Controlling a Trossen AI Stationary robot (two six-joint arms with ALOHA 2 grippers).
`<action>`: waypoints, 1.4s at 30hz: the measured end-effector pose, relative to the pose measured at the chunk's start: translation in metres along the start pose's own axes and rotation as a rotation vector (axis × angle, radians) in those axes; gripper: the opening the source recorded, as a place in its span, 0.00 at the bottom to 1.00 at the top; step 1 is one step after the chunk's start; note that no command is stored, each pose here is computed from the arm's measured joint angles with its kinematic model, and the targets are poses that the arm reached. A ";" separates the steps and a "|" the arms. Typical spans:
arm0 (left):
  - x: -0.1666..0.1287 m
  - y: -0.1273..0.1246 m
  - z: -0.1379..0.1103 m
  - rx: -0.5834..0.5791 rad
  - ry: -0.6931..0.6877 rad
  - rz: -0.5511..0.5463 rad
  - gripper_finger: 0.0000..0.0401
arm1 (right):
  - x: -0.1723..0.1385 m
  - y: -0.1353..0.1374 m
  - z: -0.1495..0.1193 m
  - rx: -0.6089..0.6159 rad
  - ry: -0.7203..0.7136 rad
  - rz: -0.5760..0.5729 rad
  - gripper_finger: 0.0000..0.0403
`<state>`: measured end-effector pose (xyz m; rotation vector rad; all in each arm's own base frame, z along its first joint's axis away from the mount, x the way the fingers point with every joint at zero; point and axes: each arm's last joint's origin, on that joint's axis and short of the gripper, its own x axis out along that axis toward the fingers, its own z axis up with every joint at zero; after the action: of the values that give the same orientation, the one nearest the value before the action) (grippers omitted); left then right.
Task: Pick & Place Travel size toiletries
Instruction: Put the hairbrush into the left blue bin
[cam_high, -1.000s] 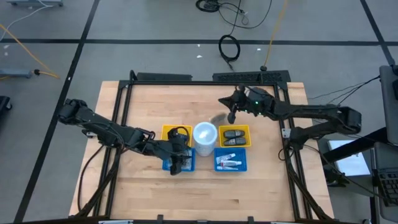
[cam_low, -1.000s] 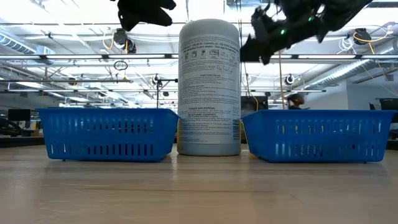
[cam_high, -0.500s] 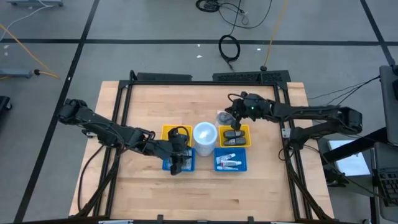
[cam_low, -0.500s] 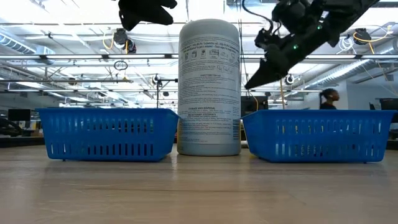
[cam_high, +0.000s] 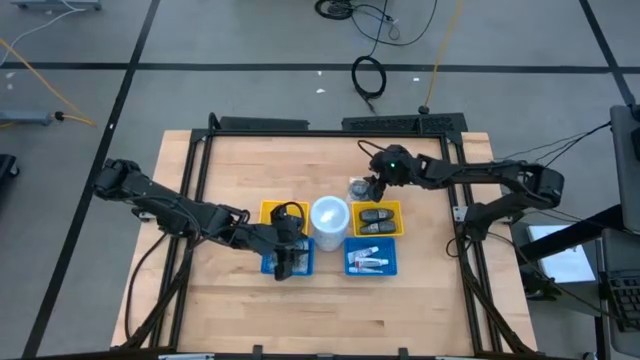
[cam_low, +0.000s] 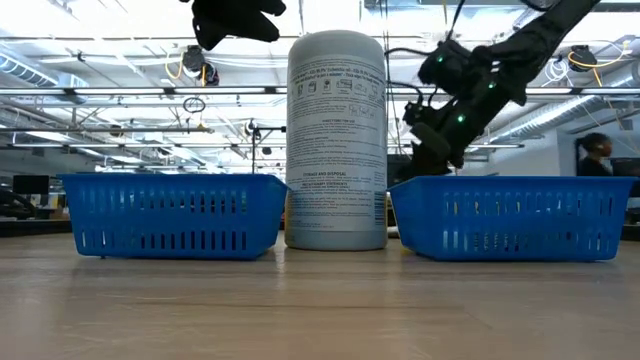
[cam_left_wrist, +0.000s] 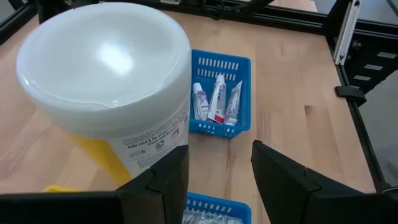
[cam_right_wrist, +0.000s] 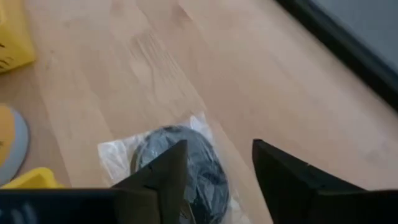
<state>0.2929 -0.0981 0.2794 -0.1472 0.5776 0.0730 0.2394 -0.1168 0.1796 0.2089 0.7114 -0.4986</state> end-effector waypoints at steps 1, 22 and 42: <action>0.000 0.000 0.000 0.002 0.000 0.000 0.44 | 0.002 -0.001 0.000 0.019 0.015 -0.003 0.45; 0.000 0.000 -0.001 0.052 0.006 -0.001 0.44 | 0.055 0.004 0.015 0.061 0.256 0.077 0.53; 0.000 0.000 -0.001 0.073 0.010 -0.001 0.44 | 0.077 0.016 0.000 -0.042 0.339 0.124 0.41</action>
<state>0.2924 -0.0981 0.2786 -0.0773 0.5896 0.0504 0.2970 -0.1314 0.1278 0.3002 1.0321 -0.3316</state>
